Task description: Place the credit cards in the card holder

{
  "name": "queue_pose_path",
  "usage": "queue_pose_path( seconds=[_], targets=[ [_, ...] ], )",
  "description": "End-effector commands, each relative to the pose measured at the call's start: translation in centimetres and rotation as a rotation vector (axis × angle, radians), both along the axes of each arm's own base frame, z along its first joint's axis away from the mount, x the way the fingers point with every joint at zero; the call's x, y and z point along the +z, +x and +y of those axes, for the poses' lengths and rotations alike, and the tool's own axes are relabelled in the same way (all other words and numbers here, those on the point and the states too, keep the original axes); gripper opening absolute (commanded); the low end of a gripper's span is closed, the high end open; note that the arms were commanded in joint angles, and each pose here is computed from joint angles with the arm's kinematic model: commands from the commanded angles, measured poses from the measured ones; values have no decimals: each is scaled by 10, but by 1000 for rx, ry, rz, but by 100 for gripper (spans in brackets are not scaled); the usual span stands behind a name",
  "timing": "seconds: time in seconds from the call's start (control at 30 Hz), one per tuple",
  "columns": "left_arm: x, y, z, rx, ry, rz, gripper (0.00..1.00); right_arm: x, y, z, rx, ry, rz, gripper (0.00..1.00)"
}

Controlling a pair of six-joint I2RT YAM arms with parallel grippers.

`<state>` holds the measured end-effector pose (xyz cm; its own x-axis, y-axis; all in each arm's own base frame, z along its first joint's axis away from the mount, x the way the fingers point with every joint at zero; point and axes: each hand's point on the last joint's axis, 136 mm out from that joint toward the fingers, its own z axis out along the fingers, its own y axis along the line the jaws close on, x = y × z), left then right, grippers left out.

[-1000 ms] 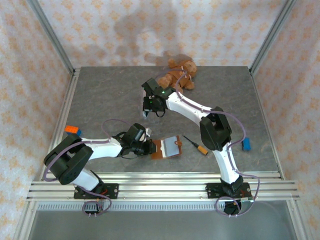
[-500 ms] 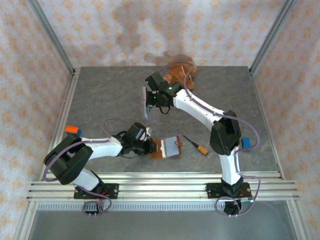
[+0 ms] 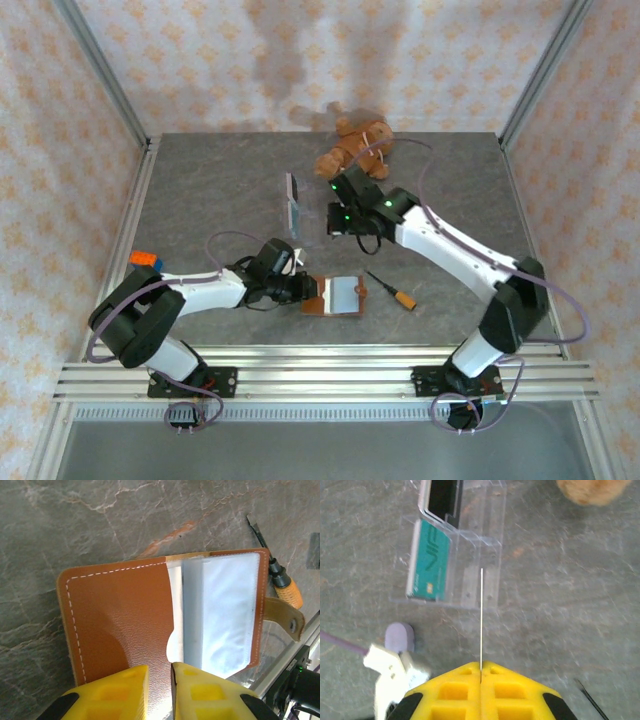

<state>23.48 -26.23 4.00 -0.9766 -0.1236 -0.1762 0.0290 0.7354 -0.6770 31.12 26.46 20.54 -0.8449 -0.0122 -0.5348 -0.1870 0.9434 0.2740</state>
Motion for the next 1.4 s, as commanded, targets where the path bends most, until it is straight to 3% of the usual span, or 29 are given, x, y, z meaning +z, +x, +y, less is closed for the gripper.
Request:
queue_pose_path(
  seconds=[0.0,0.33,0.7,0.93,1.17,1.37],
  targets=[
    [20,5,-3,-21,-19,-38,23,5,-9,-22,-24,3,-59,0],
    [79,17,-4,-10,-128,-129,31,-5,-58,-62,-24,135,-142,0],
    [158,26,-24,0,-516,-220,42,5,-82,-62,48,329,-260,0],
    [162,21,-23,-28,-501,-247,46,2,-94,-47,117,431,-228,0],
    [205,14,-29,-85,-644,-331,51,45,-106,-34,217,615,-340,0],
    [226,10,-33,-131,-709,-378,53,71,-113,-23,302,694,-383,0]
  ],
)
